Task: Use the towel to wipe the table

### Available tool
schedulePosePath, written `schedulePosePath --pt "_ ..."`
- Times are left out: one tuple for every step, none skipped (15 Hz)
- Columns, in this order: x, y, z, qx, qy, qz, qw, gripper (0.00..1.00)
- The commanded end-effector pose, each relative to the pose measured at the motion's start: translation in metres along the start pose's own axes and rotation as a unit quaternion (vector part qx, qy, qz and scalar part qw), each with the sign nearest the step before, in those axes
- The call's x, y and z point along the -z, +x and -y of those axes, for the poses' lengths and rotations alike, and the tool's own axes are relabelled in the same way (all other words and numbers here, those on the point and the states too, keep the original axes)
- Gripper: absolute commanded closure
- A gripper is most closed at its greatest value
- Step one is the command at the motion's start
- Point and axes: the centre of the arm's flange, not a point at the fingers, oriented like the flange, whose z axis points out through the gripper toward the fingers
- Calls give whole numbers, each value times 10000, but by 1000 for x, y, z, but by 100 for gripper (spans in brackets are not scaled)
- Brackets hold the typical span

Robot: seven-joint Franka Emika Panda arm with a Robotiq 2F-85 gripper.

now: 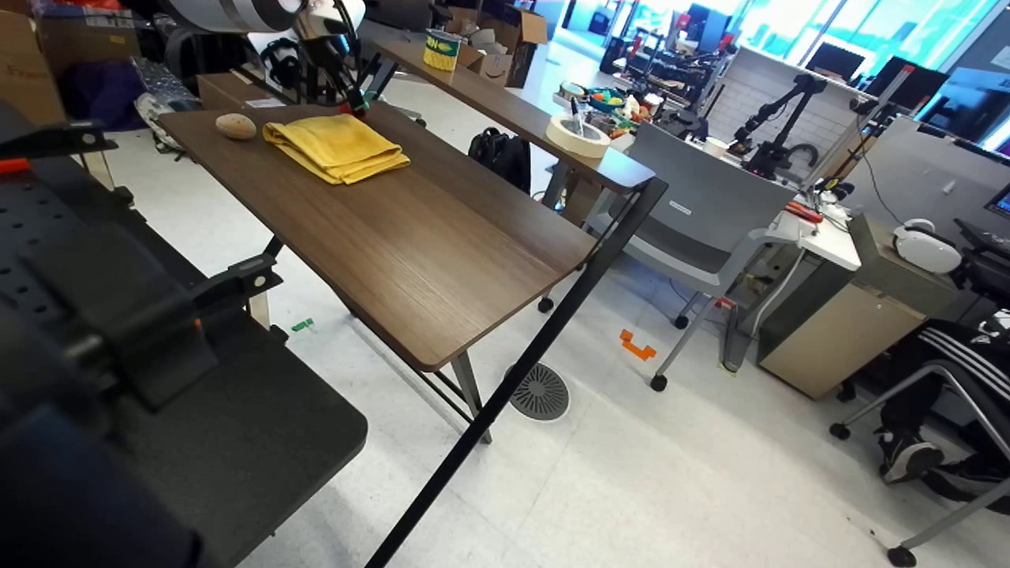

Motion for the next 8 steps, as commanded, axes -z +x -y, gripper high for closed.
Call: schedulePosePath --pt "-22 17 15 -95 -136 -188 9997 92" --pt "-23 19 13 -111 -164 -212 9996 78" --pt "-23 21 11 -114 -193 -231 9995 44" --pt "-23 22 7 -109 -196 -229 9995 43" --pt "-21 25 5 -81 -206 -201 9996 38" --pt "-18 28 0 -65 -222 -187 9996 30" --pt "-16 31 -4 -44 -239 -176 9995 23" --pt "-14 34 -10 -26 -247 -178 9995 15"
